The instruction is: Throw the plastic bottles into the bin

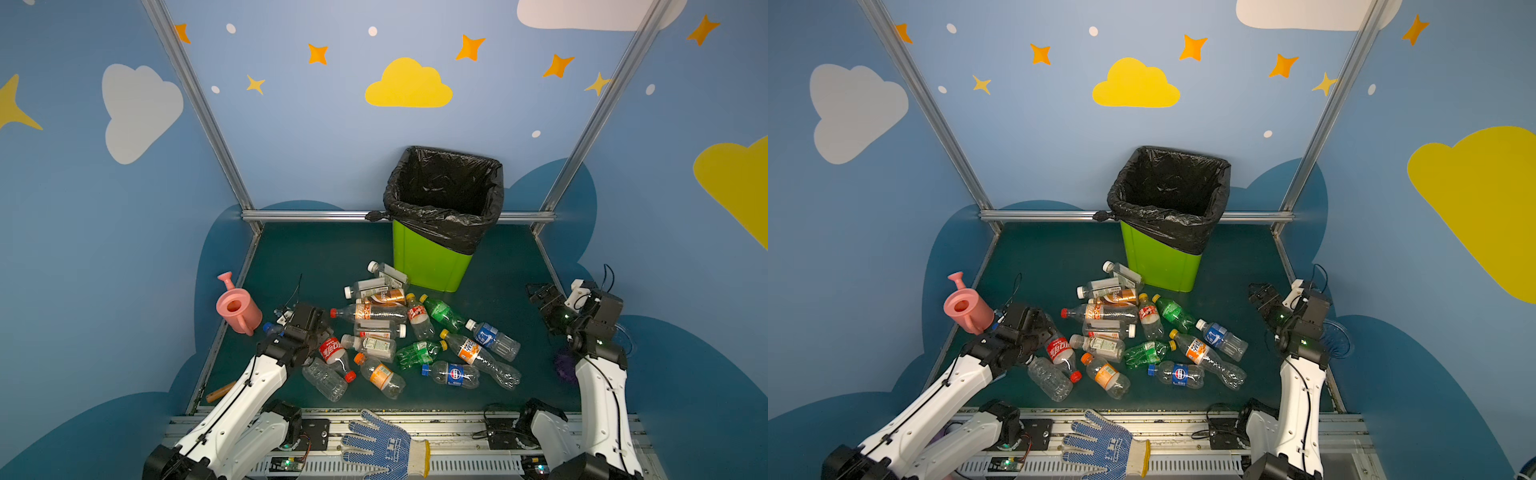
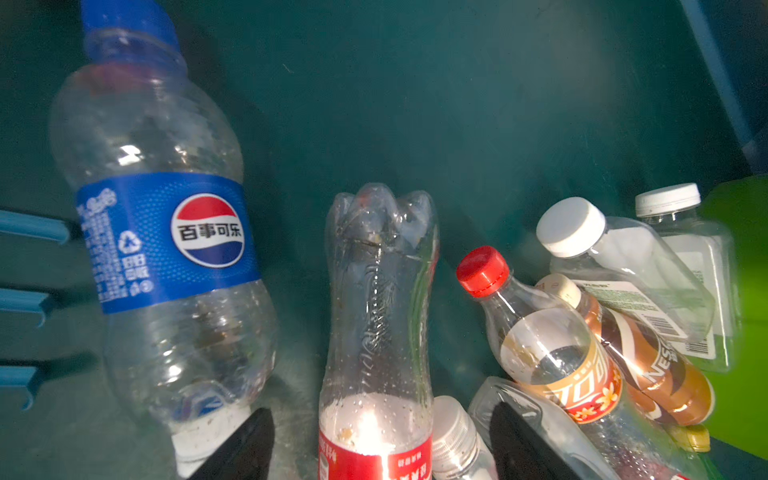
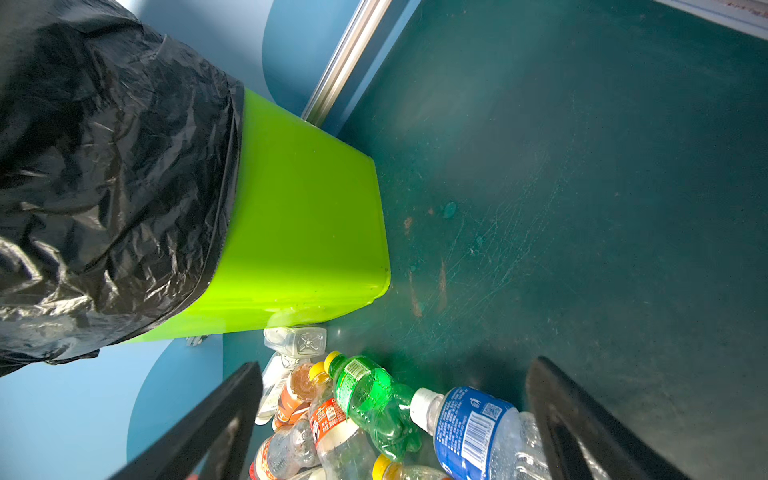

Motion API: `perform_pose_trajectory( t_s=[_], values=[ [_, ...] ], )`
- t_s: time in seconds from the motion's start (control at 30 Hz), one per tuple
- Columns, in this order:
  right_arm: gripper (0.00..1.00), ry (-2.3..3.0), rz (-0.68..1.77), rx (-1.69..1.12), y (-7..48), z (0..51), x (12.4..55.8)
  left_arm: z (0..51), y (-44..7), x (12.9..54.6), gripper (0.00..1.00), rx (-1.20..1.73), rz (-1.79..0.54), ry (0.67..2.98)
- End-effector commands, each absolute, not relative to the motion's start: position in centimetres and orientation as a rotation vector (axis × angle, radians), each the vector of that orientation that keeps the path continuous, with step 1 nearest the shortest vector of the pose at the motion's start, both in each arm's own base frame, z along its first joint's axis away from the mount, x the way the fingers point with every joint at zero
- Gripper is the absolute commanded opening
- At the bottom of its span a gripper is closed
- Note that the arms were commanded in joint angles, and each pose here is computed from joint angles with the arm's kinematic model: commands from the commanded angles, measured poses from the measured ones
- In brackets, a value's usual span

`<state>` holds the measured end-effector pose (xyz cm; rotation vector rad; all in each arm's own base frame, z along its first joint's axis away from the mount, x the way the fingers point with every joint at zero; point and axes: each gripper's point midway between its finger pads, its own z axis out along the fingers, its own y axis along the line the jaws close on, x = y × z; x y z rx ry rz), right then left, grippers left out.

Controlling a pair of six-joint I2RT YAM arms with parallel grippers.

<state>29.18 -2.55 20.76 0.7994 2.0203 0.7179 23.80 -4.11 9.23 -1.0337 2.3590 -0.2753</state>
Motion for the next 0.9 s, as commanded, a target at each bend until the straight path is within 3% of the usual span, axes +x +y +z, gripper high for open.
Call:
perform_pose_trajectory(
  t_s=[0.0, 0.87],
  values=[
    [0.98, 2.023, 0.703, 0.808, -2.8, 20.4, 29.1, 8.4, -4.6, 24.1, 0.79, -1.033, -0.326, 2.392],
    [0.98, 2.035, 0.694, 0.829, -2.9, 20.1, 28.9, 4.6, -6.6, 25.3, 0.79, -1.047, -0.44, 2.604]
  ],
)
